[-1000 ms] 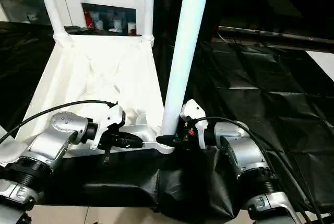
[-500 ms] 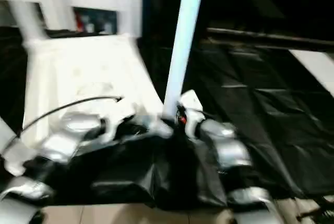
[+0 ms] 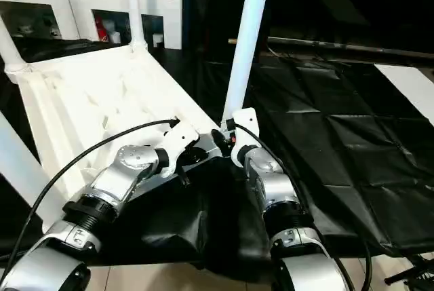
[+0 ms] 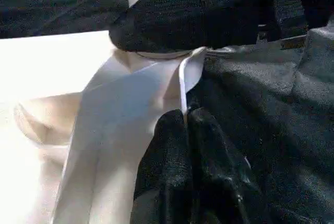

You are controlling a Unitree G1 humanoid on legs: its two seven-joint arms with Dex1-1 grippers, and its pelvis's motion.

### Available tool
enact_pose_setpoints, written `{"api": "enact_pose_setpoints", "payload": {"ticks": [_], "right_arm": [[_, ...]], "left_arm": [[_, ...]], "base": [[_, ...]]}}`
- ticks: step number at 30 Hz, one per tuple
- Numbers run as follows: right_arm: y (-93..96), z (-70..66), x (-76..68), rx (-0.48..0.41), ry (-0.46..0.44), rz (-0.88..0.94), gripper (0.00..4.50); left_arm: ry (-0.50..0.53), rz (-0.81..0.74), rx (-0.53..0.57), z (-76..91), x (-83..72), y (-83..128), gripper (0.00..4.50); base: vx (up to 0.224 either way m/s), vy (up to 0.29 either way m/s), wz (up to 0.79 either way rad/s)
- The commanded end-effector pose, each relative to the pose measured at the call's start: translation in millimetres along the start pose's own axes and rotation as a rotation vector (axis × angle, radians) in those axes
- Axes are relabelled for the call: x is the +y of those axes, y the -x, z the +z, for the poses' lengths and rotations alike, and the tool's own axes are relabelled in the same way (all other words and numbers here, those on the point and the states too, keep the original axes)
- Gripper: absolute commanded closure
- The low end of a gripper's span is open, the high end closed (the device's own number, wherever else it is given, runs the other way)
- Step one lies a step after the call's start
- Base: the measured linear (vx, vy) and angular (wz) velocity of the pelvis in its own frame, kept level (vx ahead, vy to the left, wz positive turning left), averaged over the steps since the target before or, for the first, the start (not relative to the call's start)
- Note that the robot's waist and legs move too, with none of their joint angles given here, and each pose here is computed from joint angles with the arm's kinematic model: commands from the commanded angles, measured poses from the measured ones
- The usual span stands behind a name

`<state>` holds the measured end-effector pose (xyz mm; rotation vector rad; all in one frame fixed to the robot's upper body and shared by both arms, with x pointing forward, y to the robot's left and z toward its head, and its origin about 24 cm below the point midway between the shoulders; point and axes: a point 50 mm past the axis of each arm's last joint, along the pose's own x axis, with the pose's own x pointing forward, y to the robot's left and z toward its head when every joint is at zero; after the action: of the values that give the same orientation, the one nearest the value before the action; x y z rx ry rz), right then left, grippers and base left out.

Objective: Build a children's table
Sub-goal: Rotate leg to tighten

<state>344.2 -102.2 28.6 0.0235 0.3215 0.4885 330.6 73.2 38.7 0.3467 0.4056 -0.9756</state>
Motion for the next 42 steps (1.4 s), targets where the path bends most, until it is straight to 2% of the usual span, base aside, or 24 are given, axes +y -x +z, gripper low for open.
{"api": "enact_pose_setpoints", "payload": {"ticks": [1, 5, 8, 10, 18, 25, 27, 32, 38, 40, 41, 42], "right_arm": [[-4.2, -21.0, 32.7, 0.092, -0.001, 0.216, 1.54], [5.1, -17.2, 24.5, 0.073, 0.070, 0.321, 1.54], [19.0, -14.5, 16.4, 0.079, 0.134, 0.456, 1.54], [28.5, -14.6, 14.4, 0.094, 0.160, 0.554, 1.54], [53.9, -20.4, 12.5, 0.165, 0.240, 0.794, 1.54], [62.0, -19.4, 14.8, 0.177, 0.224, 0.872, 1.54], [64.4, -19.2, 15.9, 0.181, 0.215, 0.897, 1.69], [65.4, -19.9, 16.7, 0.188, 0.210, 0.909, 2.04], [65.2, -21.1, 17.6, 0.187, 0.199, 0.911, 2.12], [58.9, -23.5, 18.6, 0.158, 0.175, 0.838, 2.12], [47.3, -26.1, 15.5, 0.136, 0.152, 0.690, 2.13], [44.4, -27.0, 14.5, 0.135, 0.143, 0.652, 2.13]], "left_arm": [[0.011, -0.105, -0.043, -0.8, -16.6, -7, 4.50], [0.001, -0.149, -0.047, -4.9, -14.6, 1, 4.50], [-0.039, -0.293, -0.089, -6.8, -19.0, 14, 4.50], [-0.046, -0.388, -0.100, -8.4, -23.2, 23, 4.50], [-0.050, -0.517, -0.037, -19.3, -25.9, 42, 4.50], [-0.037, -0.616, -0.016, -22.4, -31.1, 52, 4.50], [-0.033, -0.640, -0.014, -22.5, -32.8, 54, 4.50], [-0.033, -0.619, -0.017, -22.5, -32.0, 53, 4.50], [-0.040, -0.566, -0.025, -21.4, -28.3, 51, 4.50], [-0.050, -0.441, -0.037, -19.5, -19.6, 45, 4.50], [-0.042, -0.312, -0.029, -18.9, -10.7, 38, 4.50], [-0.040, -0.282, -0.027, -18.7, -8.7, 36, 4.50]], "base": [[0.000, 0.000, 0.00], [0.000, 0.000, 0.00], [0.000, 0.000, 0.00], [0.000, 0.000, 0.00], [0.000, 0.000, 0.00], [0.000, 0.000, 0.00], [0.000, 0.000, 0.00], [0.000, 0.000, 0.00], [0.000, 0.000, 0.00], [0.000, 0.000, 0.00], [0.000, 0.000, 0.00], [0.000, 0.000, 0.00]]}}
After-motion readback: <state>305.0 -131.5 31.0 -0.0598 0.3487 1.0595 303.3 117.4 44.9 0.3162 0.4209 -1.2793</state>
